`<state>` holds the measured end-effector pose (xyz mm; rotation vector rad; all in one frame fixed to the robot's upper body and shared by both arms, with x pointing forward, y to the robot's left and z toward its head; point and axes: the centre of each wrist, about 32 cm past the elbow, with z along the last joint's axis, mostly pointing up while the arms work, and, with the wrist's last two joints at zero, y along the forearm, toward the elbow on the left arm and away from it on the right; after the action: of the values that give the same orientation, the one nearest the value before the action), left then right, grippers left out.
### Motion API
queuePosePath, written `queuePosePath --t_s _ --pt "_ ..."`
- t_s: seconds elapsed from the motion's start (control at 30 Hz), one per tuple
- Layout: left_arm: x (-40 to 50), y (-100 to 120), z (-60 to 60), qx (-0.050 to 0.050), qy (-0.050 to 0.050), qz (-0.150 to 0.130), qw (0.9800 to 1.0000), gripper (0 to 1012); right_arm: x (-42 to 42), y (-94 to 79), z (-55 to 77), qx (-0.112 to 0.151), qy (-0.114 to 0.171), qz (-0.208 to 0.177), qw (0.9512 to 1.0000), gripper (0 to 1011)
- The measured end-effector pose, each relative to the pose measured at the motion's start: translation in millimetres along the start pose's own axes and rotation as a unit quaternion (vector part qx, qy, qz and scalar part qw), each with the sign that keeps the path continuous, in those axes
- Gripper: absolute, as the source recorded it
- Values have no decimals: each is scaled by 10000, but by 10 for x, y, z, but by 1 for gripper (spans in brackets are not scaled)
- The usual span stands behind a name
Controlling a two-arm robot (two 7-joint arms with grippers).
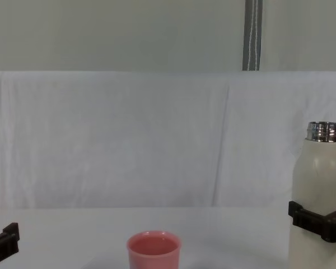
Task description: Grasp the thermos with one hand and pour water into the cup lid.
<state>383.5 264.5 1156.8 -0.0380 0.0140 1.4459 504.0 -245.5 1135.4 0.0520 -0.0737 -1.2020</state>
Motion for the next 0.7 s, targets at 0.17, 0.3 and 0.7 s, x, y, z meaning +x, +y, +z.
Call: queuePosePath --t_s 0.17,0.3,0.7 --pt "0 0 0 0 0 0 10000 1001 -5 -27 1 1 10 -8 10000 1001" --pt "0 0 0 0 0 0 10000 1001 -5 -48 2 -6 9 -19 10000 1001" --pt "0 0 0 0 0 0 10000 1001 1 -119 28 -18 -20 -60 10000 1001"
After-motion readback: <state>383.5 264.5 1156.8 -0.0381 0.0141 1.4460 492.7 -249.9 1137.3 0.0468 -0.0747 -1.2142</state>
